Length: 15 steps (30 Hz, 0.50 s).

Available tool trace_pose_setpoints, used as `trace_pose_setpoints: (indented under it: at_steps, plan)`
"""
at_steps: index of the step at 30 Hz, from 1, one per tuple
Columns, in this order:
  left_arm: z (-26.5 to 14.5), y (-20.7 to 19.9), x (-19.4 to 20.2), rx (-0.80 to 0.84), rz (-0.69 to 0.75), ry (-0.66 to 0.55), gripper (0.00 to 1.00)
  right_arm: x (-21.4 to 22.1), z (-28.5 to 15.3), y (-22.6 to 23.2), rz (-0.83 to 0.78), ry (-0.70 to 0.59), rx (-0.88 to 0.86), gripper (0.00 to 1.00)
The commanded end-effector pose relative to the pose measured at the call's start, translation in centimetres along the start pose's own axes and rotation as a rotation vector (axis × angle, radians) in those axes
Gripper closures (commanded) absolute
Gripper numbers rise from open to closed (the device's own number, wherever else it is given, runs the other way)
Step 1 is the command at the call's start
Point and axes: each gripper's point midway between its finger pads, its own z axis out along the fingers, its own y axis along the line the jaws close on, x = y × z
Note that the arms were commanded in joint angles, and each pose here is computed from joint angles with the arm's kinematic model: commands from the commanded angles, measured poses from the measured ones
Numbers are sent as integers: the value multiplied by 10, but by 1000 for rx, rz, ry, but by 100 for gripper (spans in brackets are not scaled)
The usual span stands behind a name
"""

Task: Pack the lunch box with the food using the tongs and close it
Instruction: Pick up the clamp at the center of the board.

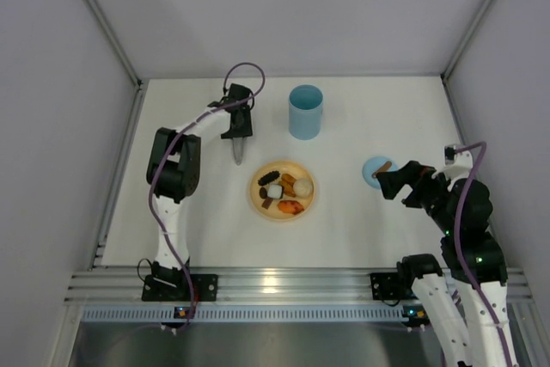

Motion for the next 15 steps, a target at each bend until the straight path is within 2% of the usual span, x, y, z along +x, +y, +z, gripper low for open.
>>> trace_pose_setpoints:
  at_steps: [1,8,12,15]
  plan:
    - [-26,0,9,-43,26,36,43,-10,-5,5,2,-27,-12,0]
    - [-99,1,-25,-41,9,-65,46,-12,-5,6,0,-34,-15,1]
    - [-133,6,-29,-43,10,-94,46,-13,-3,8,6,-34,-22,1]
    - [-144,9,-19,-39,13,-81,46,-13,-3,9,8,-36,-28,1]
